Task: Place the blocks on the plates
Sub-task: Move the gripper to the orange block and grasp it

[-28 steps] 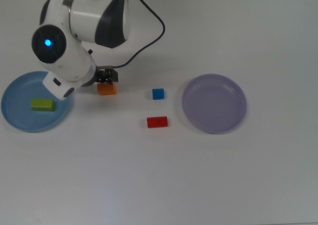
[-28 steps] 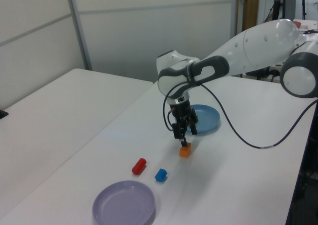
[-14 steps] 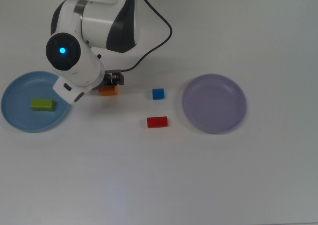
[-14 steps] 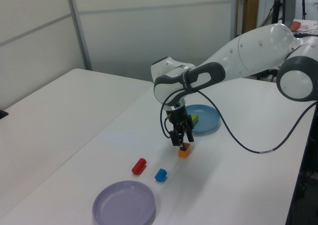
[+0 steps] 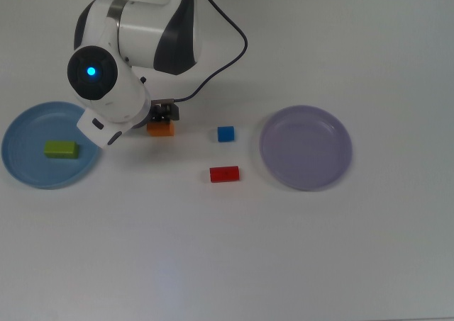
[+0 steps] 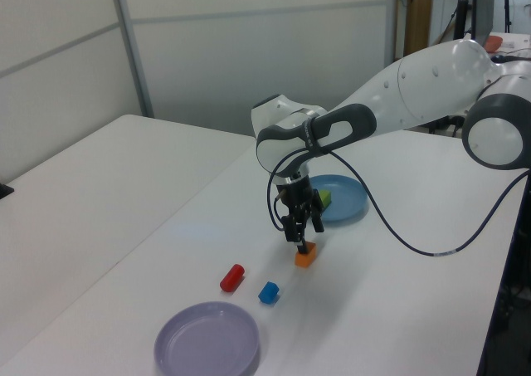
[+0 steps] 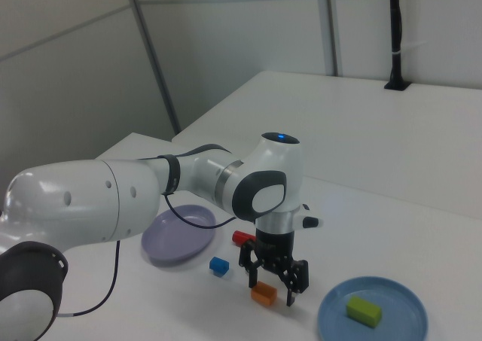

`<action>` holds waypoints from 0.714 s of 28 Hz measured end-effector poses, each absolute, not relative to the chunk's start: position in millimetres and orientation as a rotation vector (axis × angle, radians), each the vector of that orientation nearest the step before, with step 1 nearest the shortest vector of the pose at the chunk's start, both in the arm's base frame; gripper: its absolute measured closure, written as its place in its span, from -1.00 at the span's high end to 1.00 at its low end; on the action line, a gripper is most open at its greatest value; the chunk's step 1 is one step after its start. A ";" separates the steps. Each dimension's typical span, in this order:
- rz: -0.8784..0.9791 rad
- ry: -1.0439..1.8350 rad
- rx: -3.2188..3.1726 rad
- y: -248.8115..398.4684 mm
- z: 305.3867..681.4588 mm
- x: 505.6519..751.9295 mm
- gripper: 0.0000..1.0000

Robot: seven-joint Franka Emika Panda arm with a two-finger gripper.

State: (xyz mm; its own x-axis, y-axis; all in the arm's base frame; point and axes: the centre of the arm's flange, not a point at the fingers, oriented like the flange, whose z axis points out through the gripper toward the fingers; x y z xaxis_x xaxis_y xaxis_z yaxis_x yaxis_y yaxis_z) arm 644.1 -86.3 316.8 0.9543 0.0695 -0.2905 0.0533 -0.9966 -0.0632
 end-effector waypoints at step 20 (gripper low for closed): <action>0.462 -0.140 -3.040 -64.4 314.0 645.6 0.67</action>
State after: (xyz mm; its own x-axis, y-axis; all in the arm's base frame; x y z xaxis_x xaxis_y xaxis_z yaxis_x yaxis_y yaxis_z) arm 645.6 -64.4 314.0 0.9508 0.0993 -0.2935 0.0802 -0.9938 -0.0765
